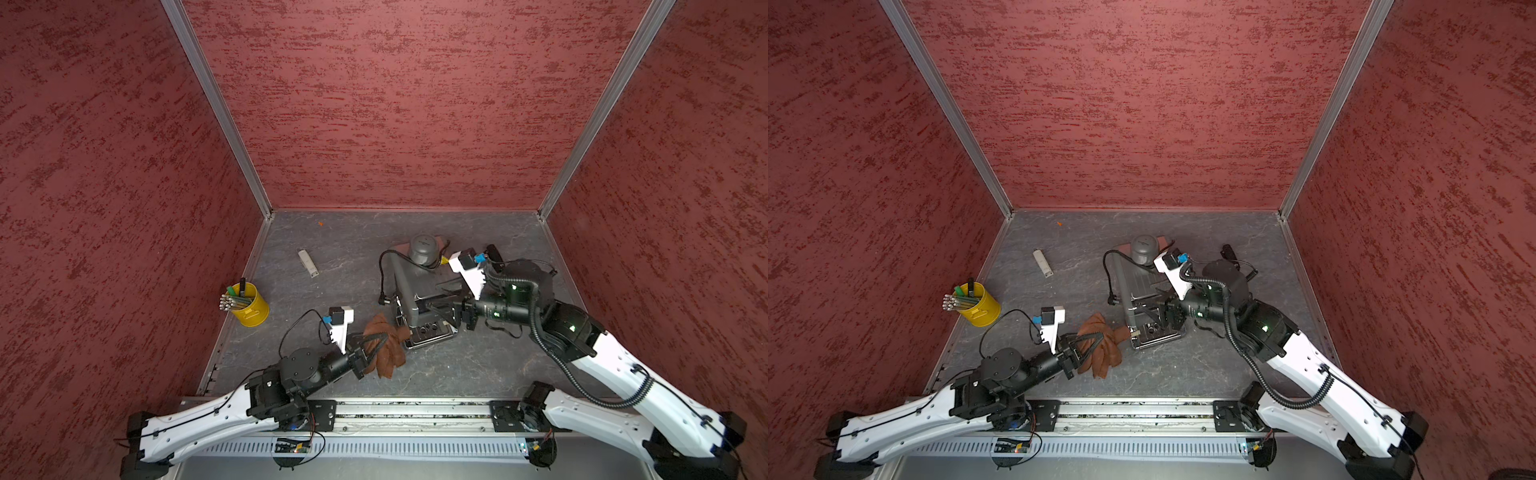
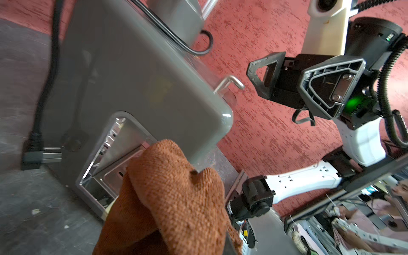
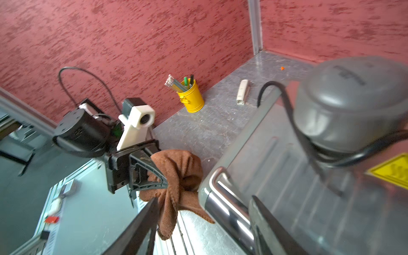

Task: Wipe the surface of a coffee machine
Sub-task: Adjust the cleaning item.

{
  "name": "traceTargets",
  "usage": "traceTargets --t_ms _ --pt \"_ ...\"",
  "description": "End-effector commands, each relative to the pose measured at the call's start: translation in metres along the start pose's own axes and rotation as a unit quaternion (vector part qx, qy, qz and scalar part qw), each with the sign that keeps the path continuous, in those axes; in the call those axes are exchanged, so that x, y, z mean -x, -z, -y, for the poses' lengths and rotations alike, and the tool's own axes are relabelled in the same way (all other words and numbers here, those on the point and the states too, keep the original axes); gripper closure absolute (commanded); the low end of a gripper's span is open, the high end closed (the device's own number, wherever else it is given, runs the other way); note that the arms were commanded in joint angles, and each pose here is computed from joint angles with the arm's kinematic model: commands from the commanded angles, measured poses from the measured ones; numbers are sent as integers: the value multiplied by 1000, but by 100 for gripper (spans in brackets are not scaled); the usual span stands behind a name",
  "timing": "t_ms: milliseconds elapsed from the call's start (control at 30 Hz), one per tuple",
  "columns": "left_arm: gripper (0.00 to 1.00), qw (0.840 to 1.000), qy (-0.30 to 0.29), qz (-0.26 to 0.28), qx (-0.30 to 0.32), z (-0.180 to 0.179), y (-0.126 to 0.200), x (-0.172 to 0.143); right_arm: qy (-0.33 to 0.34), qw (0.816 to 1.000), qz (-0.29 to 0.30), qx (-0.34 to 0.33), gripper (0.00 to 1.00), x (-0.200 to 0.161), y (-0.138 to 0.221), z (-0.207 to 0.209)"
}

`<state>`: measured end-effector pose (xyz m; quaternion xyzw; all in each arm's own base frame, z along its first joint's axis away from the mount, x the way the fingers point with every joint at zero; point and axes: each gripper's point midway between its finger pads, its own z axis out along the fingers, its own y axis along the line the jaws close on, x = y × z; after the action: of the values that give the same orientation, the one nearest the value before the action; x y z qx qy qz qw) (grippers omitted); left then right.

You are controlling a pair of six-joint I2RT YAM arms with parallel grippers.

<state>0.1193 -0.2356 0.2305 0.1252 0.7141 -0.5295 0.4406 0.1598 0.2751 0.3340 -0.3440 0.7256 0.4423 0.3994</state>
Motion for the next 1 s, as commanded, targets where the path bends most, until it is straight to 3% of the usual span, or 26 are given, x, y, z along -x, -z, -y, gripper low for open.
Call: traceTargets --t_ms 0,333,500,767,867,967 --pt "100 995 -13 -20 -98 43 -1 4 38 994 16 101 35 3 2 -41" --pt "100 976 -38 21 -213 102 16 43 33 988 -49 142 29 -41 -22 -63" --pt "100 976 -37 46 -211 100 24 55 39 983 -59 169 30 -46 -31 -77" --pt "100 982 -33 32 -183 87 11 50 34 970 -47 238 31 -37 -35 -109" --pt "100 983 -35 29 -178 86 5 50 32 970 -59 234 35 -42 -40 -109" --pt "100 982 -37 29 -182 89 3 51 31 972 -65 224 53 -44 -44 -108"
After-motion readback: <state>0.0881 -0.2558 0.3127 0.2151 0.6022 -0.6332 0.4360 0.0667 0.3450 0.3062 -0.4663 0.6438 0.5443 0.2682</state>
